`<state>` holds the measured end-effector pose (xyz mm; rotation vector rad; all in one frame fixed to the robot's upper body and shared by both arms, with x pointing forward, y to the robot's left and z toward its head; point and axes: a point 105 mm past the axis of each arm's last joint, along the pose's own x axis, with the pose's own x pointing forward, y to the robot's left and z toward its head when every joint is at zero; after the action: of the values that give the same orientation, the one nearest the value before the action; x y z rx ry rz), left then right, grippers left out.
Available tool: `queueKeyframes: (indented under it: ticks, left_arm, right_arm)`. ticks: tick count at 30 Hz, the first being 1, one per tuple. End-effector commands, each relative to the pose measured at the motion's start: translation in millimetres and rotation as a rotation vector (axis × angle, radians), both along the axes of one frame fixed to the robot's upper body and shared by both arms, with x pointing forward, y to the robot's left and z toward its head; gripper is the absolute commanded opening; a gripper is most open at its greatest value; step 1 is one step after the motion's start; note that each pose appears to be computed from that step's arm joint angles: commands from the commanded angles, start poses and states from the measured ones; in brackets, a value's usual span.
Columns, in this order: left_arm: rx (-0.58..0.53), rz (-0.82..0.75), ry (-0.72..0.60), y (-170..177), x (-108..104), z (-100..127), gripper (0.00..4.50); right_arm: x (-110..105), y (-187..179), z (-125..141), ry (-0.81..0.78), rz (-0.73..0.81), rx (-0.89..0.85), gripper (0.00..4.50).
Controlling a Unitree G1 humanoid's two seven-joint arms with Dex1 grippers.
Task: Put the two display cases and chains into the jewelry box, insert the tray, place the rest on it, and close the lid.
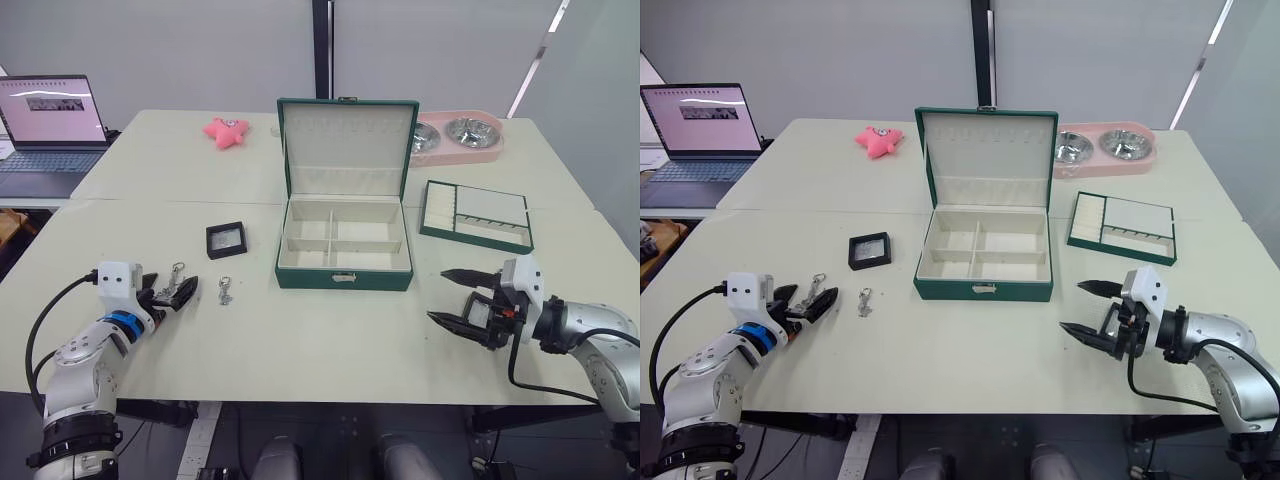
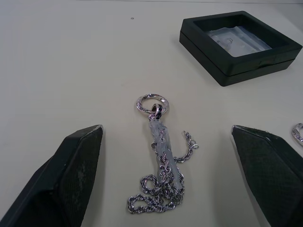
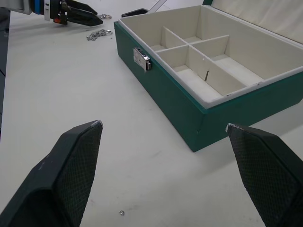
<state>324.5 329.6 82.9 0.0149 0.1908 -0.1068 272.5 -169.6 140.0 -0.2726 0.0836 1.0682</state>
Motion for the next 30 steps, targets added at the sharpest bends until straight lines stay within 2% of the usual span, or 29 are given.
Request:
queueKeyframes:
  ticks: [1,4,12,17,30]
  left_arm:
    - [0.02,0.011,0.067,4.8,-6.4,-13.4,4.5]
    - [0.021,0.012,0.082,6.0,-7.2,-16.6,3.93]
    - [0.027,0.014,0.099,9.7,-4.2,-19.2,1.54]
    - [0.034,0.017,0.104,12.3,-3.9,-19.6,0.03]
    - [0.025,0.017,0.09,15.8,-7.1,-17.3,0.01]
  right_arm:
    - [-3.9,9.6,15.4,-0.064,0.051,0.009,4.44]
    - [-7.1,14.3,14.5,-0.068,0.079,0.008,4.5]
    - [-24.2,40.8,24.7,-0.051,0.214,0.072,4.5]
    - [-27.9,45.7,18.9,-0.034,0.237,0.086,4.5]
    - [-25.5,38.7,8.5,-0.028,0.222,0.107,4.5]
